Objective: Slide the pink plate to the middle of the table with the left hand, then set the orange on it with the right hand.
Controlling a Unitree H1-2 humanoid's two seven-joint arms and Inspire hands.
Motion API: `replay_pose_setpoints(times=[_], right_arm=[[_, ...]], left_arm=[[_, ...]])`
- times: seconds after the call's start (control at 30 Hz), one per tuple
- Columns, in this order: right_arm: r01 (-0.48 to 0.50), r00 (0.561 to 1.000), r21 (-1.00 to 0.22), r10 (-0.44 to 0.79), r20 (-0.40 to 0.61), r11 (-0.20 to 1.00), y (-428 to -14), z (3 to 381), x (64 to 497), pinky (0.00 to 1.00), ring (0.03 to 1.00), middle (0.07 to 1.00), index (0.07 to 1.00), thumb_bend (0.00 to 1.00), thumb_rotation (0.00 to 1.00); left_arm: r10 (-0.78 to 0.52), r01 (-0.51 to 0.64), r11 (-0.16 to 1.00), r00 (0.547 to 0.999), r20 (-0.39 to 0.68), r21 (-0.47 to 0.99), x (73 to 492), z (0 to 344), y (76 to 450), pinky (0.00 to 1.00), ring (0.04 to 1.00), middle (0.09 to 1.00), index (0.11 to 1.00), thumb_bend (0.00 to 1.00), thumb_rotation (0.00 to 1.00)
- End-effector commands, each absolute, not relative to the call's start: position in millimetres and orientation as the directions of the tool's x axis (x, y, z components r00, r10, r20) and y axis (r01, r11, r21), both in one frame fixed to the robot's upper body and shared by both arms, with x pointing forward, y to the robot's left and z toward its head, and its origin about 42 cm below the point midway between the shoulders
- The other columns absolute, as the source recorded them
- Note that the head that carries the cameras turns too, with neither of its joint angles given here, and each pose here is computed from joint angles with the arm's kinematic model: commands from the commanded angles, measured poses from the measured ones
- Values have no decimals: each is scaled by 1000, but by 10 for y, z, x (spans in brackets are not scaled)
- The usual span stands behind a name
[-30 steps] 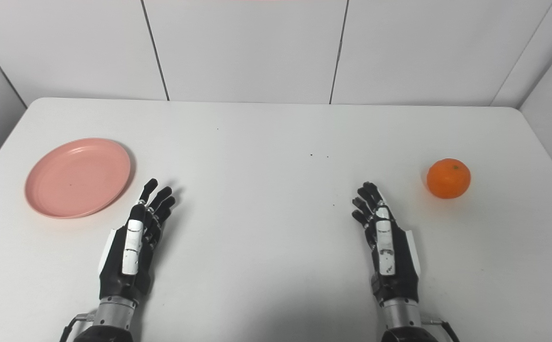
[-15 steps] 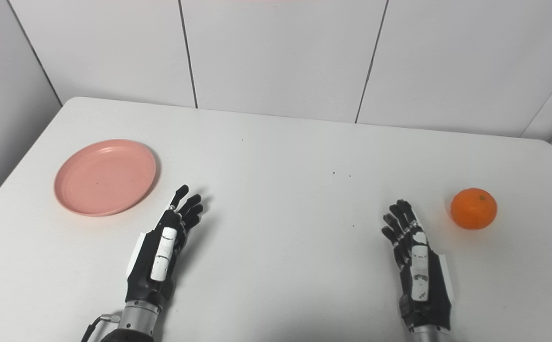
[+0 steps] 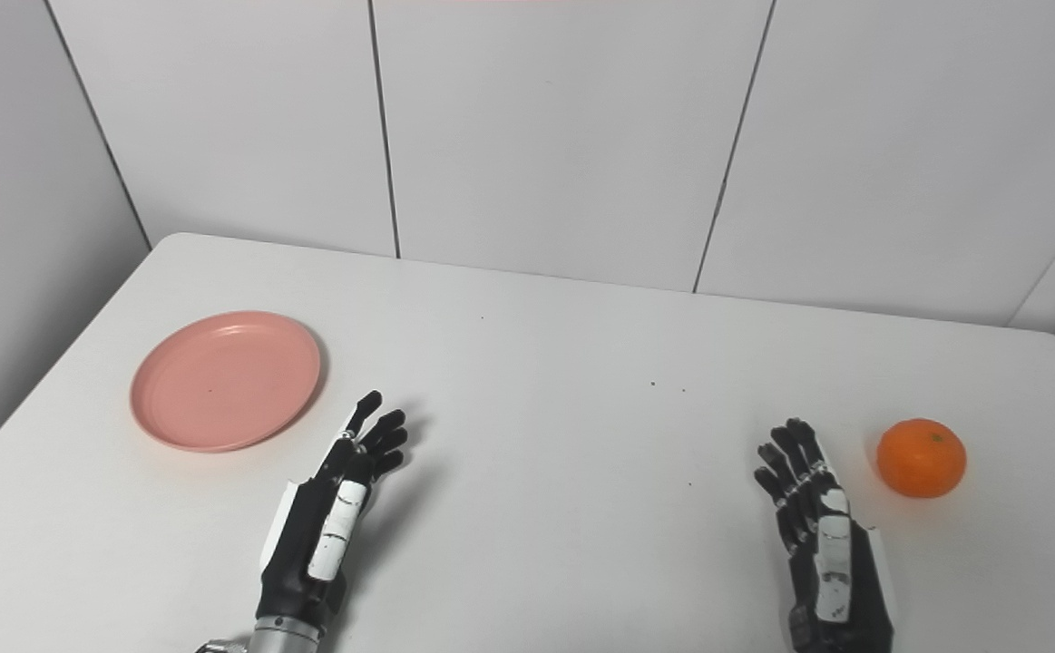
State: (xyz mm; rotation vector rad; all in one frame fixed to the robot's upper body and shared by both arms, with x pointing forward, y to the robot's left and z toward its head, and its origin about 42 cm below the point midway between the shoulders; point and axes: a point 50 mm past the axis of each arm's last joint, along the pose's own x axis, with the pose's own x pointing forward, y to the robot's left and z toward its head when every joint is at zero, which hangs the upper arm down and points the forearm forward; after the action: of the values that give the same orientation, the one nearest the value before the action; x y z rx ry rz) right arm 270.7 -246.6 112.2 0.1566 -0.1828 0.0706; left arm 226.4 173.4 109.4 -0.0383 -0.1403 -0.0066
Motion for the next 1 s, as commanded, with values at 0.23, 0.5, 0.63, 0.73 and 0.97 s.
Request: replay_pose_setpoints(times=[0.23,0.5,0.63,0.73,0.97], right_arm=[[-67,992,155,50,114,986,-2488,774,2564,920,912,929,928,784,1000],[-62,993,142,46,113,988,-2451,766,2580,913,903,917,916,796,1000],[-67,993,142,52,110,988,-2445,760,2592,917,908,922,920,800,999],[-71,993,141,56,108,987,-2420,756,2593,909,900,921,919,792,1000],[-56,996,122,47,80,991,-2352,739,2608,885,888,909,903,783,1000]], left_arm=[[17,-17,999,1000,-6,-49,1969,696,1751,864,879,885,908,664,880],[18,-17,997,1000,9,-69,1997,747,1798,884,885,890,915,686,878],[21,-19,995,1000,21,-99,2018,795,1807,891,882,883,906,694,871],[14,-9,993,999,44,-115,2048,870,1835,897,888,886,908,695,884],[-6,21,991,994,112,-135,2205,1128,1936,915,917,906,930,705,907]])
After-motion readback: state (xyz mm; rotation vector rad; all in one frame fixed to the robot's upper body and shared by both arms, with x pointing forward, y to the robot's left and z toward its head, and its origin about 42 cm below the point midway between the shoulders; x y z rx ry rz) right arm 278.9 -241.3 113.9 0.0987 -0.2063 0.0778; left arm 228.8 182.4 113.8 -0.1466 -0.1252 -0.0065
